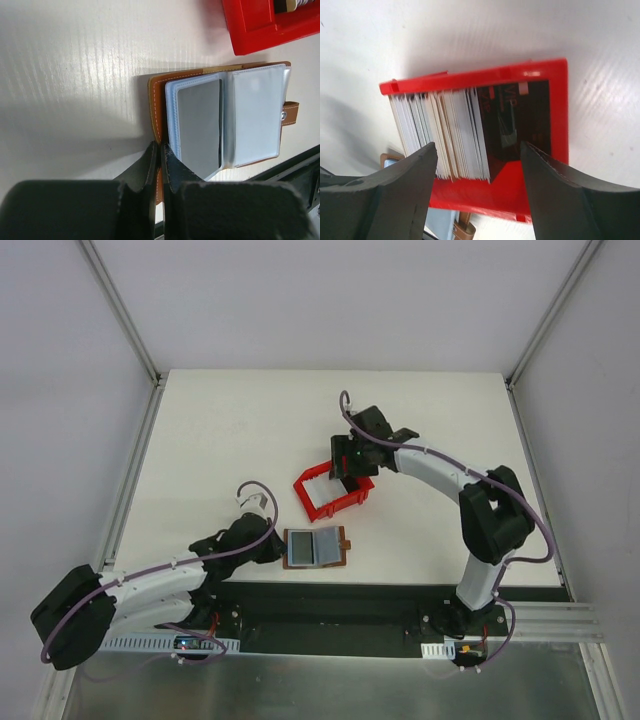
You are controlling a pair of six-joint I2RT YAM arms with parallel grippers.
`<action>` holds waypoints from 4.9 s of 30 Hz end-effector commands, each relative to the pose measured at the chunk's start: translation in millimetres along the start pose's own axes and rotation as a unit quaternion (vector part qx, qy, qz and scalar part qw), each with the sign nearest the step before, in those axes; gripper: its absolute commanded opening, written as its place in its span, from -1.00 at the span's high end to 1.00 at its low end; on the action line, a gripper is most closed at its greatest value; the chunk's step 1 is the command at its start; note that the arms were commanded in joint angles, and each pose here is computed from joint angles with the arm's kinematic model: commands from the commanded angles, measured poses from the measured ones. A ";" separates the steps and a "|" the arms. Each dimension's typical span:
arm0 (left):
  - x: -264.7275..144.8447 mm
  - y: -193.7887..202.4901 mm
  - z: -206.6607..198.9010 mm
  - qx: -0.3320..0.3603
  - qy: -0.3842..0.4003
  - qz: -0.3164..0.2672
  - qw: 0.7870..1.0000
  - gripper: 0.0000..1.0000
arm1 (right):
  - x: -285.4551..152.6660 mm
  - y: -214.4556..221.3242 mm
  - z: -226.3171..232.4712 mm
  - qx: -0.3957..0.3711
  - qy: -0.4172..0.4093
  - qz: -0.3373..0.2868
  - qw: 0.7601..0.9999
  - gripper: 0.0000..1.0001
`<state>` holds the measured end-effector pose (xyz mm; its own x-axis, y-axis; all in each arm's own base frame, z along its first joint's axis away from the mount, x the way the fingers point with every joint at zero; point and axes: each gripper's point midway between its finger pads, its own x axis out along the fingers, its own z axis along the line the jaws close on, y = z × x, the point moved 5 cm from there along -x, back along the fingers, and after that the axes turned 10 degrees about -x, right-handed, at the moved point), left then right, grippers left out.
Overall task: Put the credit cards into the card holder
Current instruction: Pick up the credit card from the storage box, then turn over the card slot in the card holder.
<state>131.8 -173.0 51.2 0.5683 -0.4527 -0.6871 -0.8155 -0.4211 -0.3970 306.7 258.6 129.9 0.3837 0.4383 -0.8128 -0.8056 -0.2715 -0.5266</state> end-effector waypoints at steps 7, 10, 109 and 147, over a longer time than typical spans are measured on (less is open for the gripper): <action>5.9 -8.2 0.2 0.000 -0.003 0.022 1.000 1.00 | 19.8 -17.1 13.4 -0.015 -0.058 0.003 0.998 -0.43; 8.0 -8.5 -0.7 0.000 -0.005 0.026 1.000 1.00 | 24.1 -11.9 17.1 -0.014 -0.074 0.014 0.997 -0.46; -15.5 -2.9 -21.6 -0.019 0.092 0.047 0.994 1.00 | -48.5 99.9 128.0 0.069 -0.113 -0.138 0.981 0.99; -24.7 -13.1 -45.9 0.012 0.128 0.026 0.991 1.00 | -43.5 122.0 161.3 0.020 -0.063 -0.026 0.997 0.99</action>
<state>126.3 -182.3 78.8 0.5073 -0.6242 -0.5941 -0.8617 -0.3788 -0.3377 122.7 341.1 130.6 0.3565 0.5624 -0.7460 -0.8208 -0.1928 -0.5376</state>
